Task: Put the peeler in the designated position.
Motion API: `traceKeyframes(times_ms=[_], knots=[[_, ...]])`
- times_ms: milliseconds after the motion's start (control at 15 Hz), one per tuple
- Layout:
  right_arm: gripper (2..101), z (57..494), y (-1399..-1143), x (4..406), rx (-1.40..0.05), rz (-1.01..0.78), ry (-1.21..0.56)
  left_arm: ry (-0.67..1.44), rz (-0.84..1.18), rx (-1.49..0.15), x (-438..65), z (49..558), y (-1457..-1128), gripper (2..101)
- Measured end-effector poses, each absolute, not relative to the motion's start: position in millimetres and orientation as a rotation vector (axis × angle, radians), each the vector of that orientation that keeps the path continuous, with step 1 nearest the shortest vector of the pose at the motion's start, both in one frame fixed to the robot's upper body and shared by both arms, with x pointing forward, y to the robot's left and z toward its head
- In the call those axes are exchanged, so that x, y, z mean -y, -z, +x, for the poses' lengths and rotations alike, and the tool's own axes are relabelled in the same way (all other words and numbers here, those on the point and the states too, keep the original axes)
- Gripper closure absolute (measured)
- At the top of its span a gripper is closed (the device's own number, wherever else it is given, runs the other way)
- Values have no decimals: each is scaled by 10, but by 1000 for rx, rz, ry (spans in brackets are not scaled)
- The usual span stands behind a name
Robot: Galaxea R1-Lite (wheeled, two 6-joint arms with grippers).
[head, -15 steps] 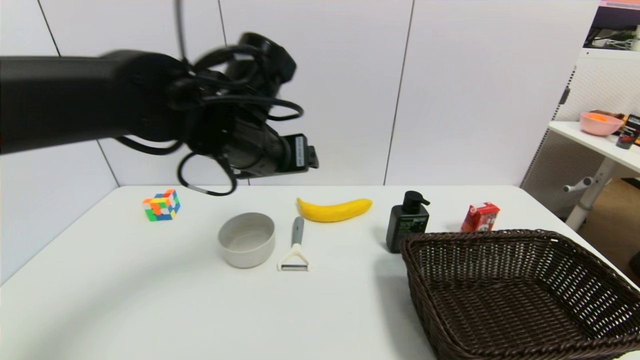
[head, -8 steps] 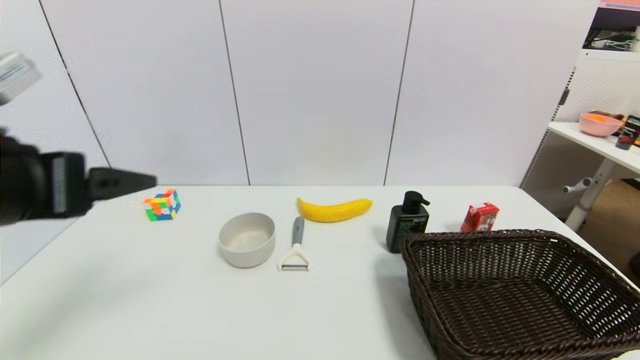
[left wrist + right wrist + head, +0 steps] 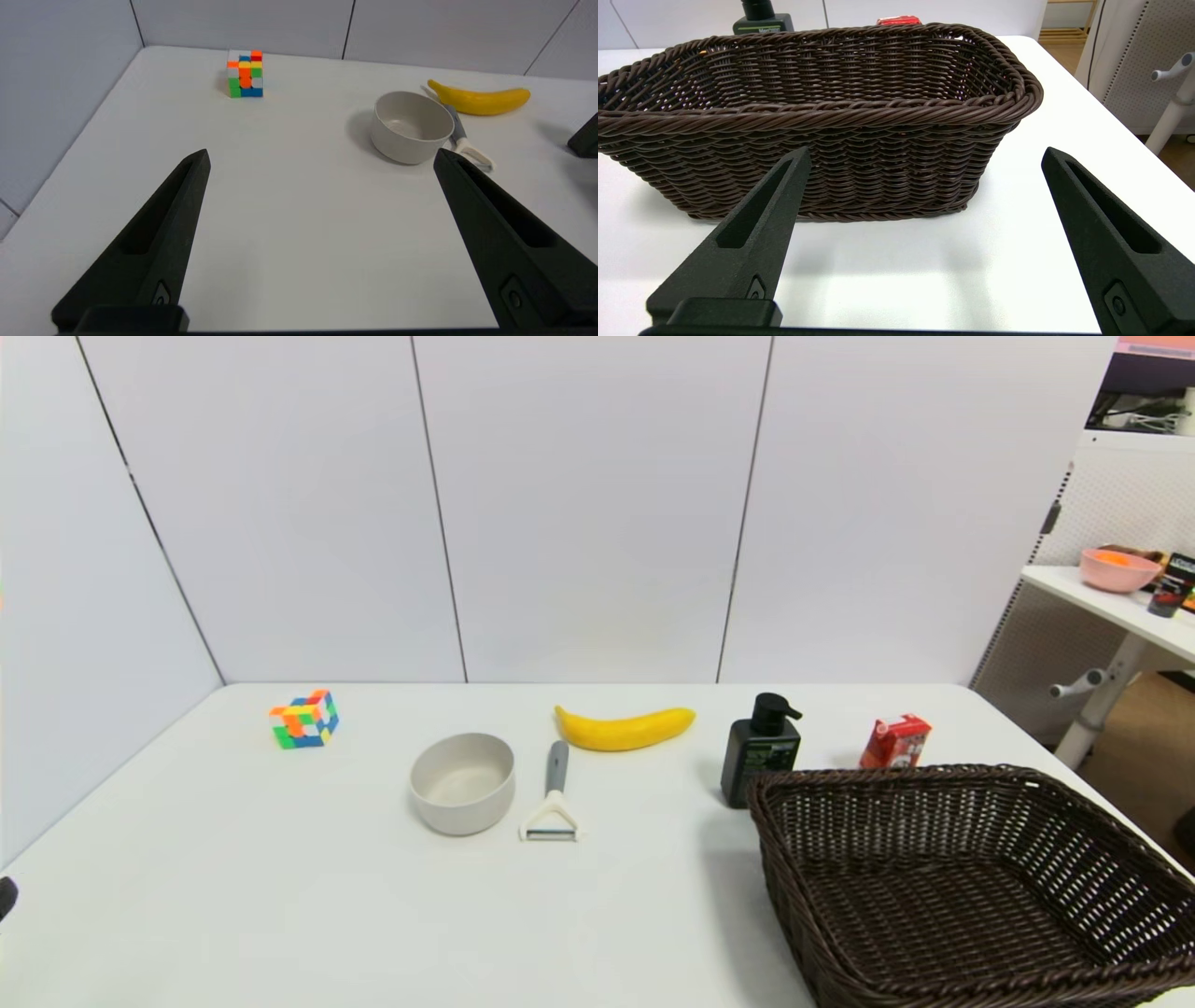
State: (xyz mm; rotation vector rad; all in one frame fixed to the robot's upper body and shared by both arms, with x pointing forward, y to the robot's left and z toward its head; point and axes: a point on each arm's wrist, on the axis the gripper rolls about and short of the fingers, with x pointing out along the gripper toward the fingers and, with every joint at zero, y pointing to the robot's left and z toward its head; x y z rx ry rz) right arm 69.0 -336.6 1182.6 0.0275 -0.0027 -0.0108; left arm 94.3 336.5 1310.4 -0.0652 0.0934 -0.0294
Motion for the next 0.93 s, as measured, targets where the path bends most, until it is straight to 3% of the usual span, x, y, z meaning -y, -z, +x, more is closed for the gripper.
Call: traceKeyframes(times_ms=[267, 533, 933], knots=[[43, 690, -11826, 3366, 3, 27, 10, 62, 51, 40, -3354, 801, -12852, 62], [43, 690, -11826, 3366, 3, 28, 11, 37, 68, 52, -3343, 790, -12701, 60], [43, 690, -11826, 3366, 3, 27, 11, 1, 56, -16, -3340, 723, -11962, 57]])
